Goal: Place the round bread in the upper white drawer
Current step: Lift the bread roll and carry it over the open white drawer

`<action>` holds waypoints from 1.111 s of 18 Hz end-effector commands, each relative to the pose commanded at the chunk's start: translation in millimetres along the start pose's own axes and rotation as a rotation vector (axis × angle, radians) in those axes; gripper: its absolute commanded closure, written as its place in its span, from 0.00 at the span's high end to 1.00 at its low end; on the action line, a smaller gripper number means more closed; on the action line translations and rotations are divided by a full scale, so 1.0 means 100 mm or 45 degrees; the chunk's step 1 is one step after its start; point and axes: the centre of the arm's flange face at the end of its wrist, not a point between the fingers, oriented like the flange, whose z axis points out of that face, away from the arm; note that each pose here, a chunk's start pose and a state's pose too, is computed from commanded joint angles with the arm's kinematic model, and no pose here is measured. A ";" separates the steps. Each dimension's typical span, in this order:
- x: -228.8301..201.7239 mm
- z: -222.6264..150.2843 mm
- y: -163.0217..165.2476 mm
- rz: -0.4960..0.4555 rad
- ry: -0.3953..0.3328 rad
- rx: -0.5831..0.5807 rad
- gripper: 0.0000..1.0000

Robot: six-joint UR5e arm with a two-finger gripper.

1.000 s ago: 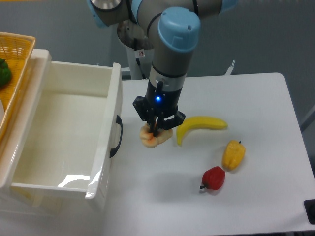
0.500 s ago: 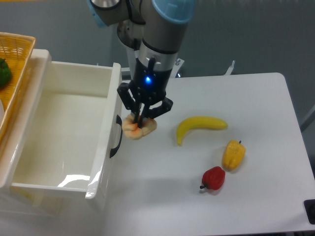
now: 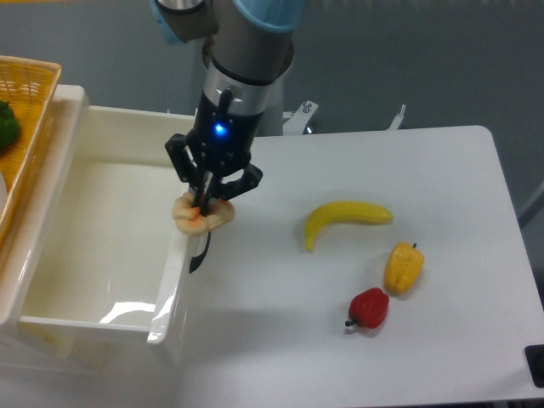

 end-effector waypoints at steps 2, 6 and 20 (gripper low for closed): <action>0.05 0.03 -0.01 0.007 0.016 0.002 0.00; 0.20 0.10 -0.05 0.026 0.036 -0.007 0.00; 0.52 0.53 -0.06 0.056 0.121 -0.078 0.00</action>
